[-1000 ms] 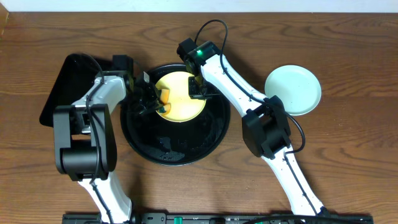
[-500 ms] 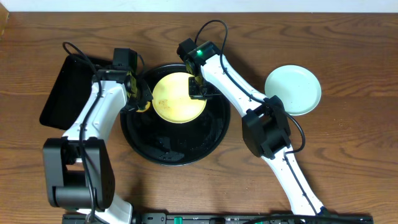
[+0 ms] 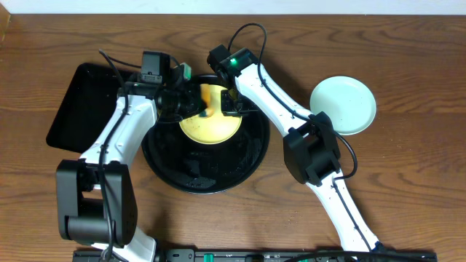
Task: Clean dirty plates on tray and stack at the side
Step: 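Keep scrubbing the yellow plate with the sponge while right gripper holds it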
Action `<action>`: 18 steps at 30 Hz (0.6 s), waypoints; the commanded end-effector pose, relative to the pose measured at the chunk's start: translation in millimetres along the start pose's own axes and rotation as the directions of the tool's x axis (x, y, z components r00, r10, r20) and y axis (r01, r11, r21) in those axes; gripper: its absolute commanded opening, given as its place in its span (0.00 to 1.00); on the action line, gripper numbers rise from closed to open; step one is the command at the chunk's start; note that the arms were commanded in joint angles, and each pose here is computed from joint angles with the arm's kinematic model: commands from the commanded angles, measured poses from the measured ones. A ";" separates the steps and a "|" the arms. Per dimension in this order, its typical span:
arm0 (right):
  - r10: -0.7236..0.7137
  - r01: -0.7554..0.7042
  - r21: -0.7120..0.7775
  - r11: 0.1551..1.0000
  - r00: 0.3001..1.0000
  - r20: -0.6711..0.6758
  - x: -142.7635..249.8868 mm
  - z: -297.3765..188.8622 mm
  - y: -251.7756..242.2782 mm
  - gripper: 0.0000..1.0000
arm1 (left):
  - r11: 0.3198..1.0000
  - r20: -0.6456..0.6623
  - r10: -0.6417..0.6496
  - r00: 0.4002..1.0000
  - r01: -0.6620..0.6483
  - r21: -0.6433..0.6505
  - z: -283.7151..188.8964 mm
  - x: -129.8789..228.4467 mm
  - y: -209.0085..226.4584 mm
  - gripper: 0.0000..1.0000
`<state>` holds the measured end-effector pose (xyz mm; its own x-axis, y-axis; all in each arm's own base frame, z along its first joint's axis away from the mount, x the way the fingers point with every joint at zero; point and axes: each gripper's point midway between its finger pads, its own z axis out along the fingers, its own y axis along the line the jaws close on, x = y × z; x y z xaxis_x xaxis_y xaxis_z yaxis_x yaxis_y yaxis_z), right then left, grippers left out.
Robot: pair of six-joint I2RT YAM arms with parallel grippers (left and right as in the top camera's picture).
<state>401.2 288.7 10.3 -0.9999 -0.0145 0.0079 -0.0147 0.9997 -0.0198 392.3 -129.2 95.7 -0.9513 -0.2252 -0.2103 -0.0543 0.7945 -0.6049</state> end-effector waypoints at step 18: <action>-0.007 0.007 0.091 0.996 1.000 0.003 -3.7 6.1 -24.7 0.02 | 0.921 -0.235 -0.101 0.967 0.180 0.347 78.1 18.4 -4.8 0.07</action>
<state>400.7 287.5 10.4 -0.9998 -0.0145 0.0097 -0.0148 0.9996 -0.0252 404.1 -175.9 35.4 -0.9855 -0.1668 -0.0305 -0.0682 0.5543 -0.8295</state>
